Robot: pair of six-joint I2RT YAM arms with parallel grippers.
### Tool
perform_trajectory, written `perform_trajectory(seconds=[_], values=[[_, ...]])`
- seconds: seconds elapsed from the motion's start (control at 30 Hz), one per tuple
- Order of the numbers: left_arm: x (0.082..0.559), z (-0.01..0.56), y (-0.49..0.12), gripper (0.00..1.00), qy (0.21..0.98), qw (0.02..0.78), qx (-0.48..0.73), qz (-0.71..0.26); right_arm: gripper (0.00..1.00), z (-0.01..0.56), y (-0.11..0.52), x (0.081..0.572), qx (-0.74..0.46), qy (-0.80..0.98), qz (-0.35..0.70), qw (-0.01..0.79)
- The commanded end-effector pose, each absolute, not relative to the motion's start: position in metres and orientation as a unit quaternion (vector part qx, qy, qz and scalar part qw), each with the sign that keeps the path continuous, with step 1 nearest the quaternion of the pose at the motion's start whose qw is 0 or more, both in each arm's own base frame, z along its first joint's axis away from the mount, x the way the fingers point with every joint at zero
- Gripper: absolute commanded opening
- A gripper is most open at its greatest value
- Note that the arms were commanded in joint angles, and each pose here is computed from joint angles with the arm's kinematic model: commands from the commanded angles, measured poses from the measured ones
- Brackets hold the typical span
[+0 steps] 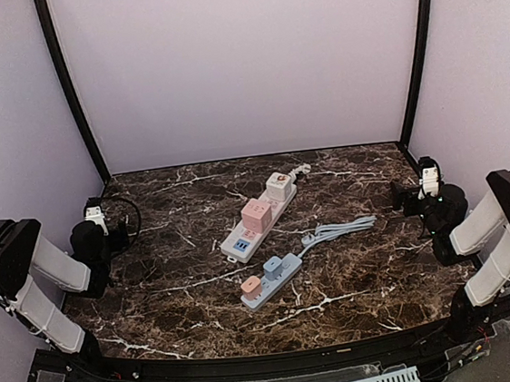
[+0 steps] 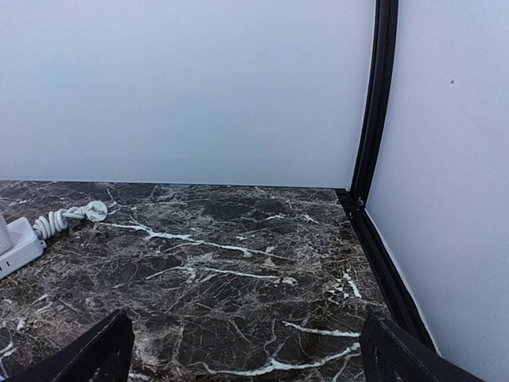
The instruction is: Insert the plug
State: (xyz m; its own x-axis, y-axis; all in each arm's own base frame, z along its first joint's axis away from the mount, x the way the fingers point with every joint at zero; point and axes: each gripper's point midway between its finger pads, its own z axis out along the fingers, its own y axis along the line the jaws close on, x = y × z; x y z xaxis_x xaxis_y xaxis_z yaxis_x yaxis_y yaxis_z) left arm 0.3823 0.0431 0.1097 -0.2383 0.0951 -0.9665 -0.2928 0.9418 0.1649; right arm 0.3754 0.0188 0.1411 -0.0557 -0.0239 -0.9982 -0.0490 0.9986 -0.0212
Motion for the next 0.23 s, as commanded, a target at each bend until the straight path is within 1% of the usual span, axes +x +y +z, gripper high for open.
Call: perform_trajectory(seconds=[0.0,0.2], values=[[0.3839,0.1148,0.0442,0.99,0.766,0.62,-0.071,0.153,0.99,0.147,0.0214,0.3765,-0.03,0.717,0.012,0.696],[0.3838,0.1148,0.0444,0.99,0.766,0.62,-0.071,0.154,0.99,0.1473,0.0198,0.3758,-0.027,0.716,0.011,0.697]])
